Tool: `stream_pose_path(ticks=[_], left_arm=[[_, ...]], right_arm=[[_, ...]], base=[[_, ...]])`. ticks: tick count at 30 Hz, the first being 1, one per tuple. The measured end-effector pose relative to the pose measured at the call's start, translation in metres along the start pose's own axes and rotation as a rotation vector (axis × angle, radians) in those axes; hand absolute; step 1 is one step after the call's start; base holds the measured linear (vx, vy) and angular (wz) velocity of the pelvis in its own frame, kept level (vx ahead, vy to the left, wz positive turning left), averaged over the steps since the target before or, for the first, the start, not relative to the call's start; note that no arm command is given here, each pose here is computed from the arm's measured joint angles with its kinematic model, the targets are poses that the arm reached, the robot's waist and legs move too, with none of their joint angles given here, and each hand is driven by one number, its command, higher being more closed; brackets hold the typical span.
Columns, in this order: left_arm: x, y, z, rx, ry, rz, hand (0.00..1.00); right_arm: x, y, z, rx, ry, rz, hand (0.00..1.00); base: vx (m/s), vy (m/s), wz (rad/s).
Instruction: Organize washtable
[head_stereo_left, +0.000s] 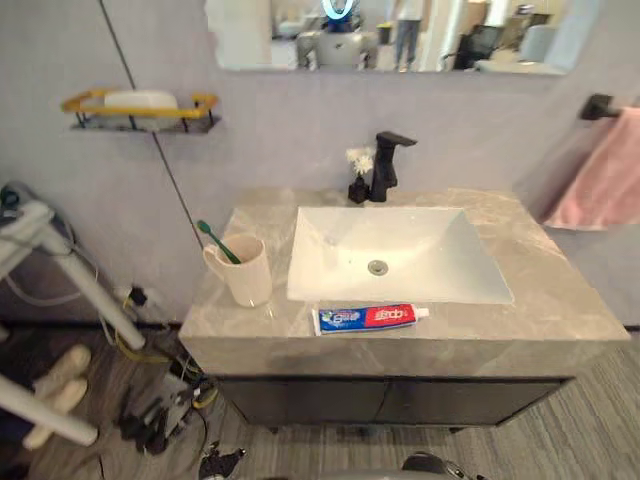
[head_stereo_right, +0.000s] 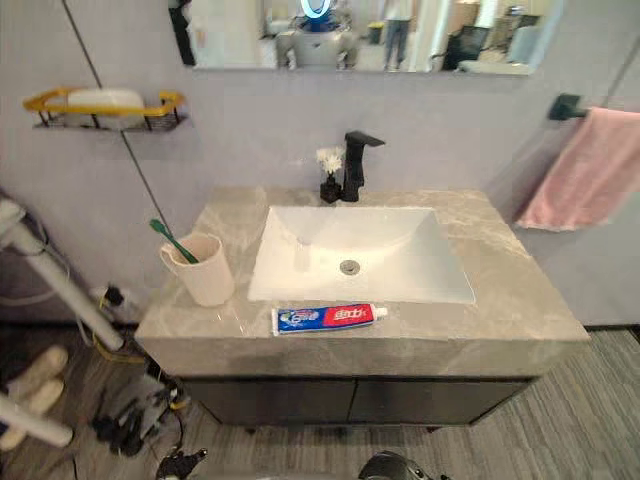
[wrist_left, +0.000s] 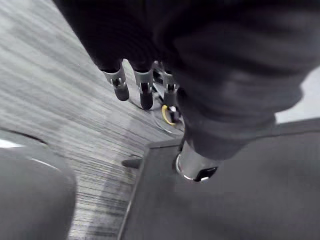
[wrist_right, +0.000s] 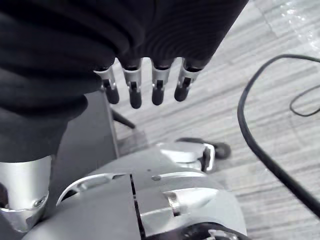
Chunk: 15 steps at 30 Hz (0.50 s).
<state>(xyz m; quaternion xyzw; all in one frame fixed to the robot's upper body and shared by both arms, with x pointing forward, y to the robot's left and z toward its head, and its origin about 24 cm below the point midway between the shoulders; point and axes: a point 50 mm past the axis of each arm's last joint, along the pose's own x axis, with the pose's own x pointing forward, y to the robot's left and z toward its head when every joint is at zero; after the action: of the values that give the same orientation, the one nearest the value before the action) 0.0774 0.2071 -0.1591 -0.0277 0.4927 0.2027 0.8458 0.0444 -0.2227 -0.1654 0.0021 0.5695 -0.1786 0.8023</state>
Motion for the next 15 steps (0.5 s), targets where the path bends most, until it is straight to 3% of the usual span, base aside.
stream_pose_path(ticks=[5,10,15], left_arm=[[-0.001,-0.009,-0.005,-0.046,0.026,-0.022,0.00],[-0.003,-0.015,-0.003,-0.207,0.014,-0.008,0.00],[-0.004,-0.017,-0.002,-0.225,0.001,-0.007,0.00]], right_arm=[[-0.001,-0.002,-0.006,0.007,0.018,-0.003,0.00],[0.001,0.002,0.007,-0.062,-0.029,0.013,0.00],[0.002,0.008,0.022,-0.067,-0.073,0.021,0.00]], base=[[-0.12,0.089,-0.09],[-0.08,0.043,-0.03],[-0.05,0.058,-0.48]])
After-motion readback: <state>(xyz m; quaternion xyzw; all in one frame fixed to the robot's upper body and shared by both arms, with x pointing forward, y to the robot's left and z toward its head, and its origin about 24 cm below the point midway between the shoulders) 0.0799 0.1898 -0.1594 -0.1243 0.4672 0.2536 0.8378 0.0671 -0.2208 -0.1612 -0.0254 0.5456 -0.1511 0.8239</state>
